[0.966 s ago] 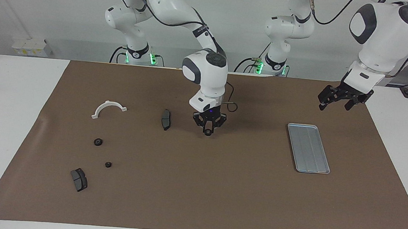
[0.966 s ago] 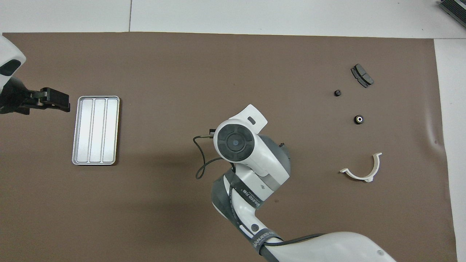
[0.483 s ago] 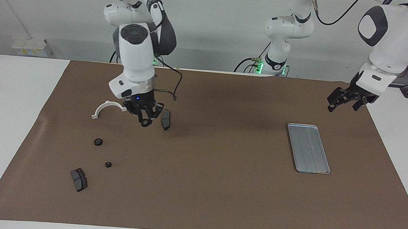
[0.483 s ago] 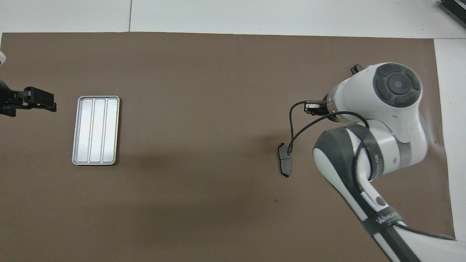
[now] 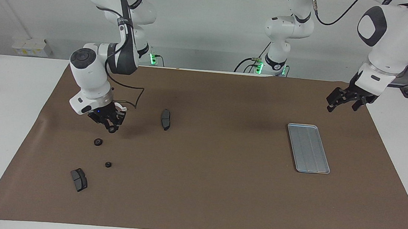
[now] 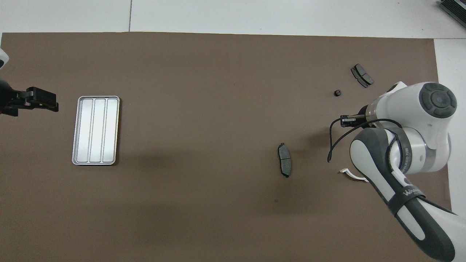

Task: Place bearing gear from tray to pile

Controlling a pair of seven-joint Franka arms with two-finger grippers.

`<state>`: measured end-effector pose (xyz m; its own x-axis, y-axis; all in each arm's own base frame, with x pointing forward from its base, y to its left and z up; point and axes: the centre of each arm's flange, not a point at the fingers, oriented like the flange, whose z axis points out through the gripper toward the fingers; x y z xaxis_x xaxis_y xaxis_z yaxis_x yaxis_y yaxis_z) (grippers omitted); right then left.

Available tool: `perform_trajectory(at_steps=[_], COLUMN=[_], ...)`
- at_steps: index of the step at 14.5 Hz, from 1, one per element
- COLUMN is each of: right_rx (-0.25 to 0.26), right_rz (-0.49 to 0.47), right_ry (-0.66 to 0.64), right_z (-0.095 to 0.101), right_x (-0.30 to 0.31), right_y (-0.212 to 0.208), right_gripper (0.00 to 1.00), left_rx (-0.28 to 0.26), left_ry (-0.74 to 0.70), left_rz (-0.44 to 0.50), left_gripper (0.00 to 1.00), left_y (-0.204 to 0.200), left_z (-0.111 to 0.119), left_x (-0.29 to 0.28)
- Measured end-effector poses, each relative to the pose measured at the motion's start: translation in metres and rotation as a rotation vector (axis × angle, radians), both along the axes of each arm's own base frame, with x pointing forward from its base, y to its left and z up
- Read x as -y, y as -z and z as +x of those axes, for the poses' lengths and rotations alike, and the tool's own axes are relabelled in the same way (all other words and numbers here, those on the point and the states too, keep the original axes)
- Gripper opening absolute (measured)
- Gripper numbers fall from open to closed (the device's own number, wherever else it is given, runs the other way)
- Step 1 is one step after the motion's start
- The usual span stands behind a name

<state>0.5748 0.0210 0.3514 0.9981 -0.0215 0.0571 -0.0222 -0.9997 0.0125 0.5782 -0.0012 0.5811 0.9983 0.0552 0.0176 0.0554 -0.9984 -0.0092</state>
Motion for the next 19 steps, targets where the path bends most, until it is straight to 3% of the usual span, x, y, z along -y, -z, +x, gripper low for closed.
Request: perform_trajectory(at_steps=[5, 7, 10, 12, 16, 19], right_rx=[0.000, 0.012, 0.039, 0.075, 0.089, 0.072], right_rz=[0.000, 0.001, 0.003, 0.010, 0.020, 0.020], right_ry=[0.001, 0.004, 0.015, 0.064, 0.196, 0.242], right_z=[-0.003, -0.001, 0.005, 0.015, 0.027, 0.017], right_x=[-0.001, -0.001, -0.001, 0.000, 0.017, 0.043], right_y=[0.029, 0.035, 0.028, 0.008, -0.071, -0.144], right_gripper=[0.35, 0.49, 0.81, 0.99, 1.00, 1.00], left_rx=[0.001, 0.001, 0.000, 0.000, 0.000, 0.000], left_ry=[-0.001, -0.006, -0.009, -0.009, -0.009, -0.009], left_rz=[0.000, 0.000, 0.000, 0.000, 0.000, 0.000], left_gripper=[1.00, 1.00, 1.00, 1.00, 1.00, 1.00], left_y=[-0.001, 0.000, 0.000, 0.000, 0.000, 0.000], left_z=[0.000, 0.000, 0.000, 0.000, 0.000, 0.000], left_x=[-0.001, -0.004, -0.005, -0.005, -0.005, -0.005])
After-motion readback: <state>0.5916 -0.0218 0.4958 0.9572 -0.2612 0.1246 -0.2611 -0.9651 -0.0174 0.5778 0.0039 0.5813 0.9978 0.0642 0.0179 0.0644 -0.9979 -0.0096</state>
